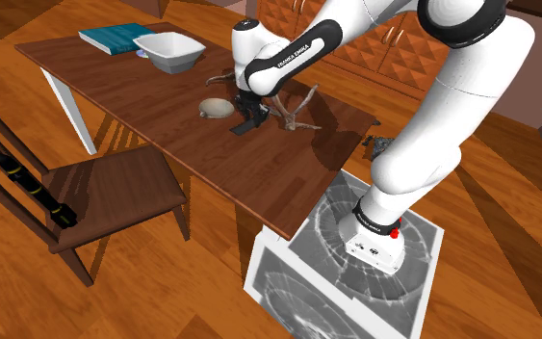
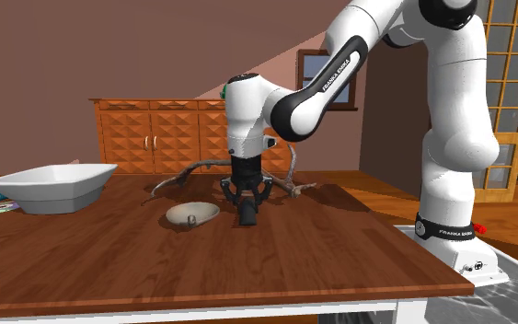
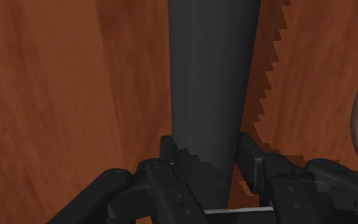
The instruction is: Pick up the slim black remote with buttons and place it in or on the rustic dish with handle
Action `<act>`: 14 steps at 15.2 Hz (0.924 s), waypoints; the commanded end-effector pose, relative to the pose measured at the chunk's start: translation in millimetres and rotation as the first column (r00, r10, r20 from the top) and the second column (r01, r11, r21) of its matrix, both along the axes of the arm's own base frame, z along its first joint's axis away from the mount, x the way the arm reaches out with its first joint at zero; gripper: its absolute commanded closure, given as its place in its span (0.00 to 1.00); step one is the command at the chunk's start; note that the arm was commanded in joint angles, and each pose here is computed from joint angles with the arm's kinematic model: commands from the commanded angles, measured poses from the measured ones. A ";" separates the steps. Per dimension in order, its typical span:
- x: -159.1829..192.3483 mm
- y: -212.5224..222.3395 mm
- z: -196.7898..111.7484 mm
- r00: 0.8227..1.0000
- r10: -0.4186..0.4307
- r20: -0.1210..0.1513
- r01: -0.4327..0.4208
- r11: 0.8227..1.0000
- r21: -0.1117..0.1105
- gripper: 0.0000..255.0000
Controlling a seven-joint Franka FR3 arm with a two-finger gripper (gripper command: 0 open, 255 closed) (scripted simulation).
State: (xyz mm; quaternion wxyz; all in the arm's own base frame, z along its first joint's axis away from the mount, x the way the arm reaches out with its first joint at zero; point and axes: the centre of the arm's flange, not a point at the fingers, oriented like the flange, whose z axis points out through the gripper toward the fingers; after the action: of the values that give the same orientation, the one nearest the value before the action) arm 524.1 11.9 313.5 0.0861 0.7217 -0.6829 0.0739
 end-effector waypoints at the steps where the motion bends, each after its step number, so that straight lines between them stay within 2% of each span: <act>1: -1.7 -0.7 -2.9 1.000 -0.001 -0.010 0.001 1.000 0.000 1.00; 3: -2.2 -1.6 -5.4 1.000 -0.001 -0.009 0.001 1.000 0.000 1.00; 14: -2.2 -1.6 52.7 1.000 -0.001 -0.009 0.001 1.000 0.000 1.00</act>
State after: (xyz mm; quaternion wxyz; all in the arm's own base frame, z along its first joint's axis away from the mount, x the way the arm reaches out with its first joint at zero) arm 521.5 10.9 360.9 0.0893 0.7216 -0.6829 0.0703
